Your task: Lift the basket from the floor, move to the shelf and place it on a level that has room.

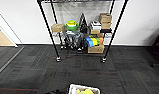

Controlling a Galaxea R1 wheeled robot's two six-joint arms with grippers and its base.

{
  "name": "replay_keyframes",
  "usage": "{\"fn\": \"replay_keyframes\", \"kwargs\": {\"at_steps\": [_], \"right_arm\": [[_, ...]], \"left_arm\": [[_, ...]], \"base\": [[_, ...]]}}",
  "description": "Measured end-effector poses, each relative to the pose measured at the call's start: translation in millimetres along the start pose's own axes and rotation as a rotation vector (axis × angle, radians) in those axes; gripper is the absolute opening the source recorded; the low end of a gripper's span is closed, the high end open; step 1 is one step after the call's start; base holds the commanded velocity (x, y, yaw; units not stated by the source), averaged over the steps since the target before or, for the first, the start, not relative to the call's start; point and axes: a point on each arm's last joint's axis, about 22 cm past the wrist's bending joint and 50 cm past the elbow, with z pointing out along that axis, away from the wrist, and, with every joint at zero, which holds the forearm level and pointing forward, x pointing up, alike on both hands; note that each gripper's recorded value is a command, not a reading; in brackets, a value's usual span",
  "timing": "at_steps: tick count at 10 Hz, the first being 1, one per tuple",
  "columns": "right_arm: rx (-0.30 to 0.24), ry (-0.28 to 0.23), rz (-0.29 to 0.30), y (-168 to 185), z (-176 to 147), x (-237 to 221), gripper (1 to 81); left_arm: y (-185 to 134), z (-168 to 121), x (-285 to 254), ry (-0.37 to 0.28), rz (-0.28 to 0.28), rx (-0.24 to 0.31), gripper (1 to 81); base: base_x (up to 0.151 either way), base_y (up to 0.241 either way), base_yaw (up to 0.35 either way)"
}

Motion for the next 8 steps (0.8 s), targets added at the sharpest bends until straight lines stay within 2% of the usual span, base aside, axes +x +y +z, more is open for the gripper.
{"fn": "replay_keyframes", "kwargs": {"at_steps": [2, 3, 6, 7, 8], "right_arm": [[0.037, 0.018, 0.004, -14, -9, 12, 81.1], [0.039, 0.033, 0.009, -12, -11, 16, 81.1], [0.037, 0.034, 0.012, -11, -13, 17, 81.1], [0.042, 0.033, 0.003, -13, -12, 16, 1.0], [0.043, 0.033, 0.005, -13, -12, 15, 1.0]], "left_arm": [[9, -4, 17, 0.021, 0.001, -0.011, 81.1], [11, -6, 22, 0.027, 0.003, -0.014, 81.1], [22, -7, 26, 0.026, 0.014, -0.033, 81.1], [22, -7, 25, 0.024, 0.015, -0.036, 81.1], [23, -8, 24, 0.021, 0.017, -0.042, 81.1]], "base": [[0.000, 0.000, 0.000], [0.000, 0.000, 0.000], [0.000, 0.000, 0.000], [0.000, 0.000, 0.000], [0.000, 0.000, 0.000]]}}
